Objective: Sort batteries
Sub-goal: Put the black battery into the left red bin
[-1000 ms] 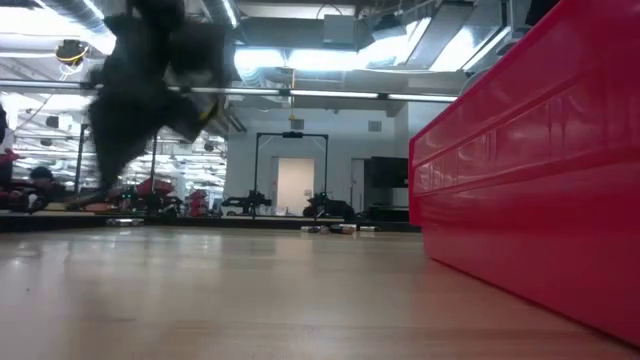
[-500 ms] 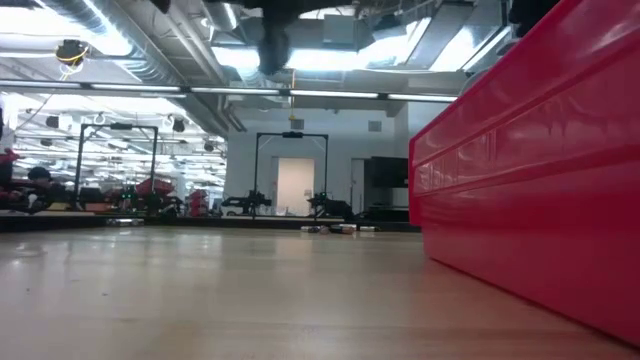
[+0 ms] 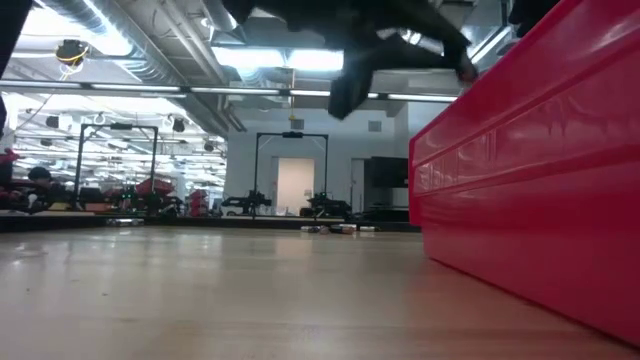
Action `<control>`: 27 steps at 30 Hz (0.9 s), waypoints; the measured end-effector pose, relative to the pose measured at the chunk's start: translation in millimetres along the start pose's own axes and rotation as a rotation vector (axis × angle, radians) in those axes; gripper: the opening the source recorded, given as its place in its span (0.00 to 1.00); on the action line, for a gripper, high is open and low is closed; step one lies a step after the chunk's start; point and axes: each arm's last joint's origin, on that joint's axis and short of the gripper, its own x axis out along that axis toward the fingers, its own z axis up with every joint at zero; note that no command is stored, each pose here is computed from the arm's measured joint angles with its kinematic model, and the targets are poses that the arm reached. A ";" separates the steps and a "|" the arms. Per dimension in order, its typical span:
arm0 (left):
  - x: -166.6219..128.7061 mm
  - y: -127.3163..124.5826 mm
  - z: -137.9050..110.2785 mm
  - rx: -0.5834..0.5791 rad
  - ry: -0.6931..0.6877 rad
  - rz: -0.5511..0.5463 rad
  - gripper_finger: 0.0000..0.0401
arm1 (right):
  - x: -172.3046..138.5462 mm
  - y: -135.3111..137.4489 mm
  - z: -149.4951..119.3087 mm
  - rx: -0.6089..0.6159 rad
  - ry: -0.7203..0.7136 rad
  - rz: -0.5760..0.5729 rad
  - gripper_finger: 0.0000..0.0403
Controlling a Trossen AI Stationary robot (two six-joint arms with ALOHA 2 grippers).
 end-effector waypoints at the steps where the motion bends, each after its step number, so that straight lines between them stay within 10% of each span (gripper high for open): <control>1: 3.7 0.1 -0.3 0.014 0.019 -0.010 0.15 | 0.0 0.0 0.0 0.000 0.000 0.000 0.34; 18: 11.3 -10.7 7.2 0.120 0.047 -0.098 0.45 | 0.0 0.2 -2.2 -0.006 0.071 0.017 0.34; 27: -23.9 -23.3 32.1 0.211 -0.012 -0.130 0.42 | 5.5 -27.5 8.3 0.069 0.355 -0.108 0.34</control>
